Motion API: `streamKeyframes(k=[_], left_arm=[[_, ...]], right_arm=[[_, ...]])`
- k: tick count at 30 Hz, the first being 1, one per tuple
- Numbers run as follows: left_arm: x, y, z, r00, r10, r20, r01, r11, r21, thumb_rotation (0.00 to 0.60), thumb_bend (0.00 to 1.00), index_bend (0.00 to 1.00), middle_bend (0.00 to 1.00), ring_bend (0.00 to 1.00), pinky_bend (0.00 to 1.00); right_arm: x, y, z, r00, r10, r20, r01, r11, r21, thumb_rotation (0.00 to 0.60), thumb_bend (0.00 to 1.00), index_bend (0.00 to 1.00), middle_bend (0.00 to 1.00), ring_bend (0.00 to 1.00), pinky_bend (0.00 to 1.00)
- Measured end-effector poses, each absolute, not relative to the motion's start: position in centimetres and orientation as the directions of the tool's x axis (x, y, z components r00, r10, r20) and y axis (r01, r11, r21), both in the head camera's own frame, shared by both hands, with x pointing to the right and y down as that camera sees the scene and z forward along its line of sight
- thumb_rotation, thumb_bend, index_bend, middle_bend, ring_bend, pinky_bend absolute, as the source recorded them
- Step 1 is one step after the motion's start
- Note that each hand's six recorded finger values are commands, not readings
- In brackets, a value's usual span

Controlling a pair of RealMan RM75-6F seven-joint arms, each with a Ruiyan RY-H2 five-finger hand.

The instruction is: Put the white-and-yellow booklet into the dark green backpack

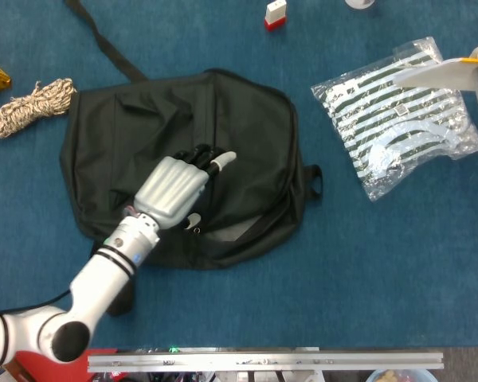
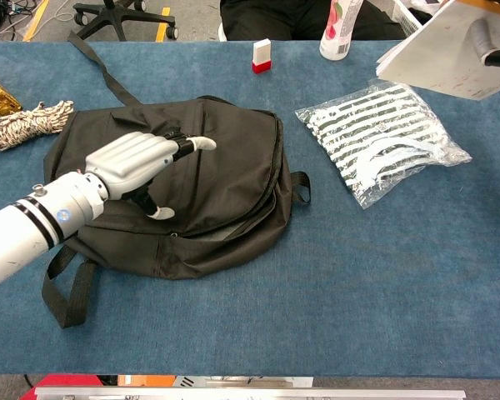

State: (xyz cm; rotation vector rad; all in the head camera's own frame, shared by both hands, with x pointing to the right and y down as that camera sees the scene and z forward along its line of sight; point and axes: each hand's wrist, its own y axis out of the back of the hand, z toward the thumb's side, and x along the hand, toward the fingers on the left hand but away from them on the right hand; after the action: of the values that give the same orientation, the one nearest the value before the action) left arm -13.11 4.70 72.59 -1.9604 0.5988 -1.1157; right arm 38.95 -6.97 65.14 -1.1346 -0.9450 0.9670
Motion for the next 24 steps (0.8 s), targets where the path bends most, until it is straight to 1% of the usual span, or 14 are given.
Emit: streamKeyframes(k=[4, 8, 14, 19, 24], left_arm=[[-11.8, 4.8, 73.1, 0.493, -0.709, 0.505, -0.005, -0.582, -0.813, 0.598, 0.15, 0.07, 0.11, 0.09, 0.26], [-10.5, 5.0, 73.6, 0.482, -0.705, 0.52, 0.004, -0.592, -0.806, 0.551, 0.14, 0.04, 0.09, 0.08, 0.26], [-8.2, 5.3, 74.1, 0.471, -0.7, 0.536, 0.02, -0.599, -0.8, 0.527, 0.13, 0.0, 0.06, 0.06, 0.26], [-6.5, 5.2, 74.4, 0.458, -0.713, 0.531, 0.004, -0.596, -0.803, 0.527, 0.13, 0.0, 0.05, 0.05, 0.26], [-5.7, 4.6, 74.8, 0.44, -0.729, 0.524, 0.0, -0.584, -0.812, 0.542, 0.13, 0.0, 0.05, 0.05, 0.26]], right_arm=[[38.8, -7.0, 65.1, 0.301, 0.948, 0.104, -0.124, 0.147, -0.981, 0.6, 0.45, 0.88, 0.67, 0.57, 0.71], [38.8, -7.1, 65.2, 0.301, 0.948, 0.102, -0.128, 0.146, -0.981, 0.6, 0.45, 0.88, 0.67, 0.57, 0.71], [38.7, -7.2, 64.9, 0.301, 0.947, 0.11, -0.125, 0.153, -0.98, 0.6, 0.45, 0.88, 0.67, 0.57, 0.71], [38.8, -7.3, 64.8, 0.297, 0.948, 0.114, -0.121, 0.155, -0.98, 0.6, 0.45, 0.88, 0.67, 0.57, 0.71], [39.0, -7.2, 64.7, 0.294, 0.949, 0.116, -0.117, 0.156, -0.981, 0.6, 0.45, 0.88, 0.67, 0.57, 0.71]])
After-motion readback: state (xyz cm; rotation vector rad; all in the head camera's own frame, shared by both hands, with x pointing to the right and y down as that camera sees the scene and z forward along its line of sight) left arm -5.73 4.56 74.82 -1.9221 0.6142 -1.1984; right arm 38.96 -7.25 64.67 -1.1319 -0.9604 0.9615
